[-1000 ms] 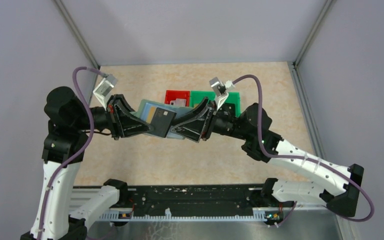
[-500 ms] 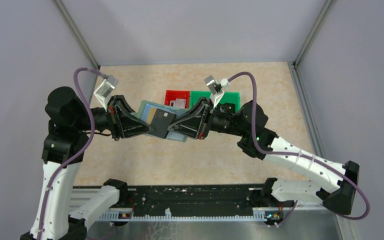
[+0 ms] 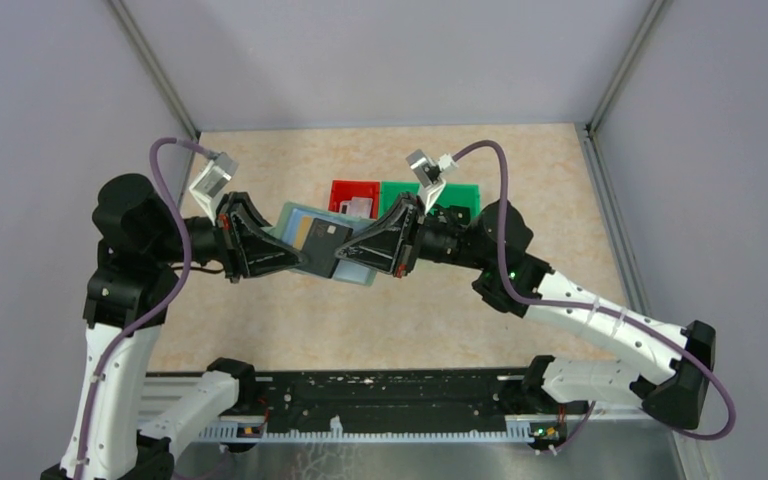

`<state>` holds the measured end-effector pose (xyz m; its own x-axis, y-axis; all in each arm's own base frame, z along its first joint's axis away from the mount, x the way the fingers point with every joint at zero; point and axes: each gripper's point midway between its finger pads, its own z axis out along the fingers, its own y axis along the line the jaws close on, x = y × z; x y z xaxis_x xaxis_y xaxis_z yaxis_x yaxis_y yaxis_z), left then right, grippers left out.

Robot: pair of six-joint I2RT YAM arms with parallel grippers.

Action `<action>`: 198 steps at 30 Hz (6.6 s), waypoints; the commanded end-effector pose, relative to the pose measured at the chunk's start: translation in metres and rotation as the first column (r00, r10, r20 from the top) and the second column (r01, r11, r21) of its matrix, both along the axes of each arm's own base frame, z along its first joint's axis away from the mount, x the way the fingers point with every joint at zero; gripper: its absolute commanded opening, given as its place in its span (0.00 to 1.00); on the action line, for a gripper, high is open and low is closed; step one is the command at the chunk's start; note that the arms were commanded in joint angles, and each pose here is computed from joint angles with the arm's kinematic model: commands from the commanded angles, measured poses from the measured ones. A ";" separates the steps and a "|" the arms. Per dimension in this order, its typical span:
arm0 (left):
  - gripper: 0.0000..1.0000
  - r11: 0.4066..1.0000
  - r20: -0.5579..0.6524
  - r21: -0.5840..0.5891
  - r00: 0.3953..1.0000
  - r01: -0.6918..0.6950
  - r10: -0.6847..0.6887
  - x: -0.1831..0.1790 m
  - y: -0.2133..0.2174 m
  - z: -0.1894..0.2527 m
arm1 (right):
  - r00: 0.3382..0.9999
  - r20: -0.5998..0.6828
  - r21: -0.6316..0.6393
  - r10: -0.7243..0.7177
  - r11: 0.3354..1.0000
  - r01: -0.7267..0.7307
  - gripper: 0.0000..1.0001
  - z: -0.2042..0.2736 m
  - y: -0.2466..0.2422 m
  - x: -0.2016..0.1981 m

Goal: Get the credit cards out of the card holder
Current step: Remove the credit card from the card holder, then place the credit card in the storage box, then remove the credit card from the card holder.

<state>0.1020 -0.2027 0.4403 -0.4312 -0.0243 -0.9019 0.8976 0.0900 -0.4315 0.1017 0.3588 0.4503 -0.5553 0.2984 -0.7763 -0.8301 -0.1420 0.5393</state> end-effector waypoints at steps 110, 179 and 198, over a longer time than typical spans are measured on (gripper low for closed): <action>0.00 0.973 0.118 0.105 0.974 -0.204 0.191 0.034 0.011 -0.006 | 0.456 0.069 -0.789 -0.887 0.232 0.570 0.35 -0.284 -0.209 0.318; 0.18 0.992 0.022 -0.006 0.992 0.124 -0.124 -0.021 0.001 0.019 | 0.859 -0.026 0.171 -0.511 0.844 0.508 0.01 0.007 -0.015 0.052; 0.00 0.977 0.148 0.089 0.973 -0.191 0.177 0.033 0.010 -0.004 | 0.850 -0.013 0.113 -0.527 0.844 0.524 0.99 0.016 -0.026 0.051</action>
<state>0.1144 -0.2017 0.4421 -0.4034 -0.0034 -0.9150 0.9054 0.1434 -0.3997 0.1439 0.3338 0.4421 -0.3058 0.6190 -0.7234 -0.8248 0.2073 0.5261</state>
